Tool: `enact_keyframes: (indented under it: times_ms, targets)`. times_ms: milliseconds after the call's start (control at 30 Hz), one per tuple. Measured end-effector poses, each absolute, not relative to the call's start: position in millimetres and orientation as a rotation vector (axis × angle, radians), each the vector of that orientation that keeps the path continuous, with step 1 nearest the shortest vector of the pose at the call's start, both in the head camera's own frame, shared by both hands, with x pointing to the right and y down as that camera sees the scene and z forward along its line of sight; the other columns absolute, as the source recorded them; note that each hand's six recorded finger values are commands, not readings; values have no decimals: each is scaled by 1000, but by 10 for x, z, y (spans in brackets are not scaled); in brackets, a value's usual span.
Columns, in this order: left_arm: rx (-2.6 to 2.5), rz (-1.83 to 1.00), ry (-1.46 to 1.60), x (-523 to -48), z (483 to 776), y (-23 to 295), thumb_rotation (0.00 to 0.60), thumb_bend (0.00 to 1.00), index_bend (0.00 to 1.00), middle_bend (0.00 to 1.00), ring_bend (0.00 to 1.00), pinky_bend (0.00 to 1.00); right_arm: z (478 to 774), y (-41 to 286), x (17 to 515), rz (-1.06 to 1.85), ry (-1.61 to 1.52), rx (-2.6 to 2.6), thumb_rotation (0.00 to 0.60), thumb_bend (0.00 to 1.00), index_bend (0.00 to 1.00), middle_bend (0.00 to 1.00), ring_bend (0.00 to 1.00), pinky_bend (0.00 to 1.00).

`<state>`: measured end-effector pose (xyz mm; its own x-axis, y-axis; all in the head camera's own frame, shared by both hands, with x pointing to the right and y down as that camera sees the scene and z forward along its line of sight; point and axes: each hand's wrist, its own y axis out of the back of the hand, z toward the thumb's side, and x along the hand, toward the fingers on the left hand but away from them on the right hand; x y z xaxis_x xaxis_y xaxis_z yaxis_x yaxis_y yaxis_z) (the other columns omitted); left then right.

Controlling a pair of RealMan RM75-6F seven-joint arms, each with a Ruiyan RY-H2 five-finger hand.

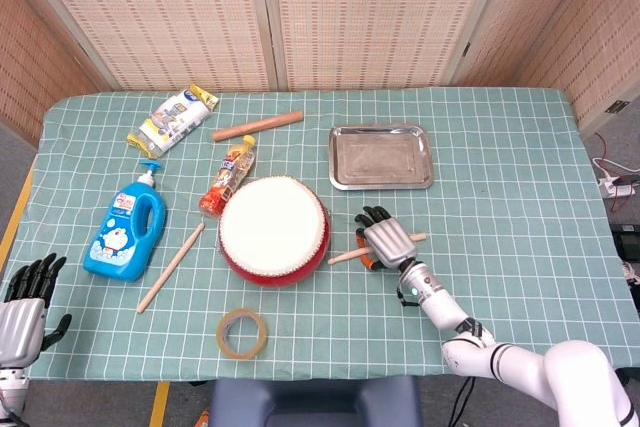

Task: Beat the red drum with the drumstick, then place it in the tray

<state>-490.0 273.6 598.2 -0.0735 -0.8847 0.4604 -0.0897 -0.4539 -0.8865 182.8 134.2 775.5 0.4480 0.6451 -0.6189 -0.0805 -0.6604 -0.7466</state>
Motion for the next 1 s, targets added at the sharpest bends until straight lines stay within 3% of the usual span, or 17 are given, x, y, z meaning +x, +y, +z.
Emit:
enact_keyframes:
  times_ms: [300,633,1000]
  targets:
    - [-1560,-1596,1072,-4926,5966,2742,600,271,42,3,0,0,7478,1228,1983,1177,-754,-2071,596,478,663,248,126,168]
    - [-1577,-1576,1046,-4819,5958,2715,600,270,42,3,0,0,7112,1079,2466,962,-1353,-2441,598,505,627,282,164,205]
    - [-1582,-1581,1023,-4771,5933,2718,600,270,41,3,0,0,7180,1019,3002,585,-2011,-2826,598,541,570,285,204,258]
